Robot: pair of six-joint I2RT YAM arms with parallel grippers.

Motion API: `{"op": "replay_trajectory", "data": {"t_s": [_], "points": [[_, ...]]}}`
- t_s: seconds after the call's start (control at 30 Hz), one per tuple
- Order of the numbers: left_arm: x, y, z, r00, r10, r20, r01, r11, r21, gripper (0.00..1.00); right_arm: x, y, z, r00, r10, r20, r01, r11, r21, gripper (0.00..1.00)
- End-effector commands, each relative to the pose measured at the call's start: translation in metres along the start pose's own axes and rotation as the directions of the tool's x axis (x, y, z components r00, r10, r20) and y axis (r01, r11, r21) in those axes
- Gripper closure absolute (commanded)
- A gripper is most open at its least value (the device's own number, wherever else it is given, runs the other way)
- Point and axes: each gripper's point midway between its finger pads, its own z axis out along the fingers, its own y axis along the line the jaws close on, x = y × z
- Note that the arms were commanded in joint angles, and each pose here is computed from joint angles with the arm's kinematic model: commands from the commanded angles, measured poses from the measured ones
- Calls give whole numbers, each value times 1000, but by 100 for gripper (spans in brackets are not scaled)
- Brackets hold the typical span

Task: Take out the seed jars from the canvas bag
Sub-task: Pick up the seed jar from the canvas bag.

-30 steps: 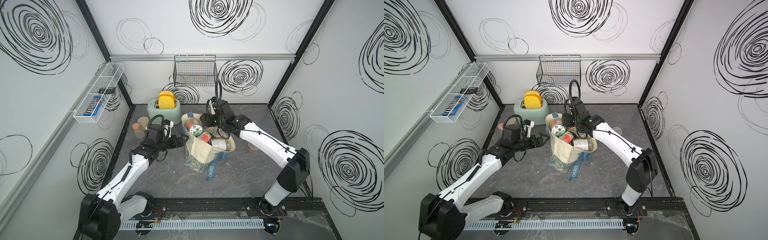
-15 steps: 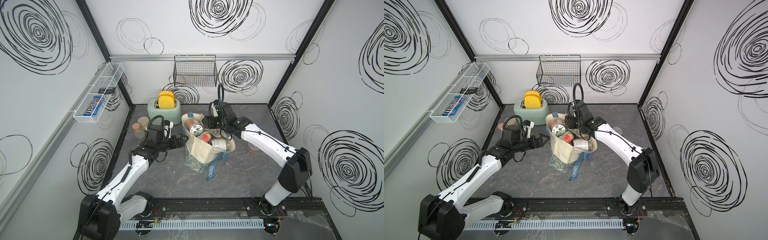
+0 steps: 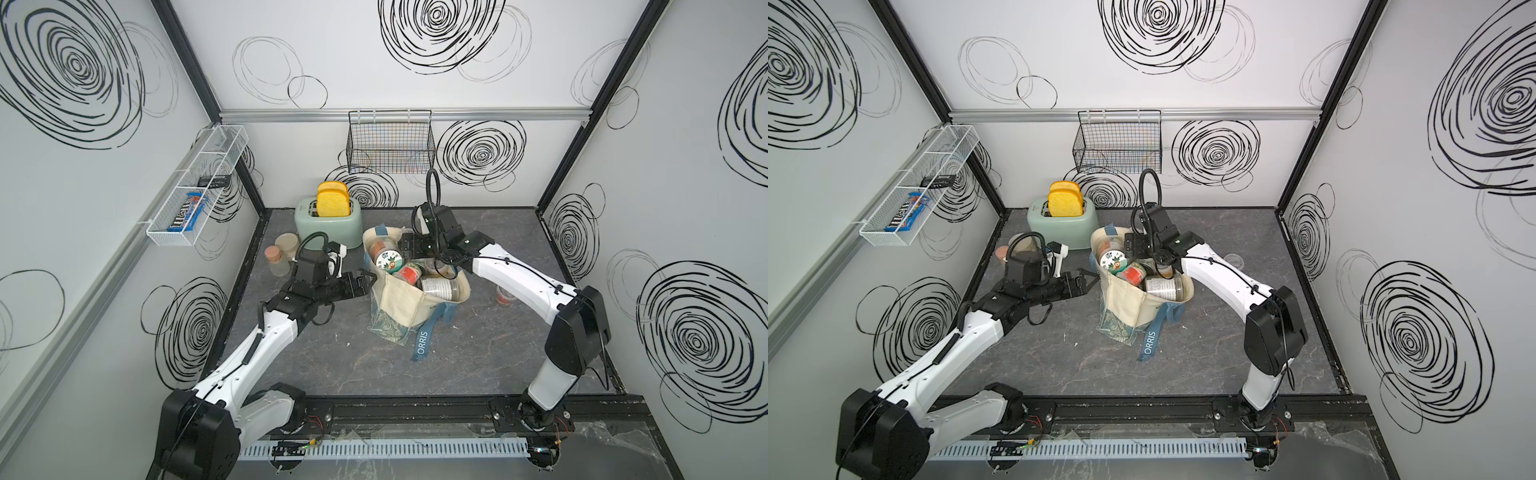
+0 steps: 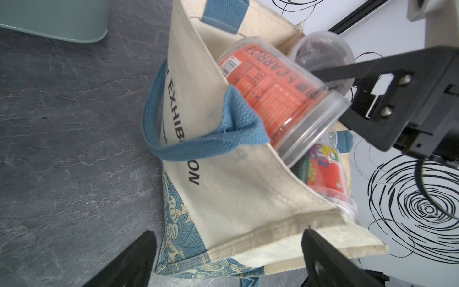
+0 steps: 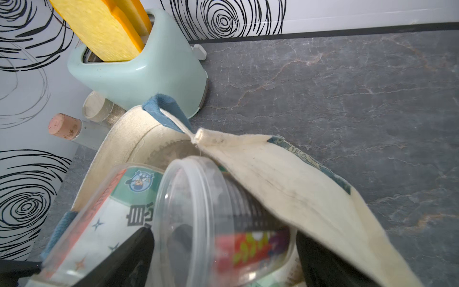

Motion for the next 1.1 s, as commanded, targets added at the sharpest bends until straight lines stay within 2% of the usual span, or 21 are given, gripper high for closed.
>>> {"op": "replay_trajectory", "data": {"t_s": [0.0, 0.13, 0.23, 0.47, 0.57, 0.87, 1.07], "points": [[-5, -6, -3, 999, 17, 29, -18, 1000, 19, 4, 7, 3, 8, 998, 35, -48, -37, 998, -41, 4], [-5, -6, -5, 999, 22, 34, -22, 1000, 17, 4, 16, 0, 12, 981, 154, -120, -168, 979, -118, 6], [-4, -5, -5, 999, 20, 32, -20, 1000, 17, 4, 17, 5, 9, 973, 194, -128, -215, 961, -174, 8], [-5, -5, -6, 999, 20, 35, -20, 1000, 19, 4, 6, 2, -8, 930, 345, -129, -368, 868, -333, 21], [-4, -5, -7, 999, 19, 35, -19, 1000, 17, 4, -3, -1, -20, 925, 367, -102, -378, 855, -355, 24], [-4, -4, -7, 999, 19, 35, -20, 1000, 14, 4, -34, -6, -58, 911, 410, -38, -384, 811, -442, 25], [-3, -2, -8, 999, 19, 38, -20, 1000, 7, 4, -52, -49, -99, 883, 463, 78, -386, 811, -438, 26]]}}
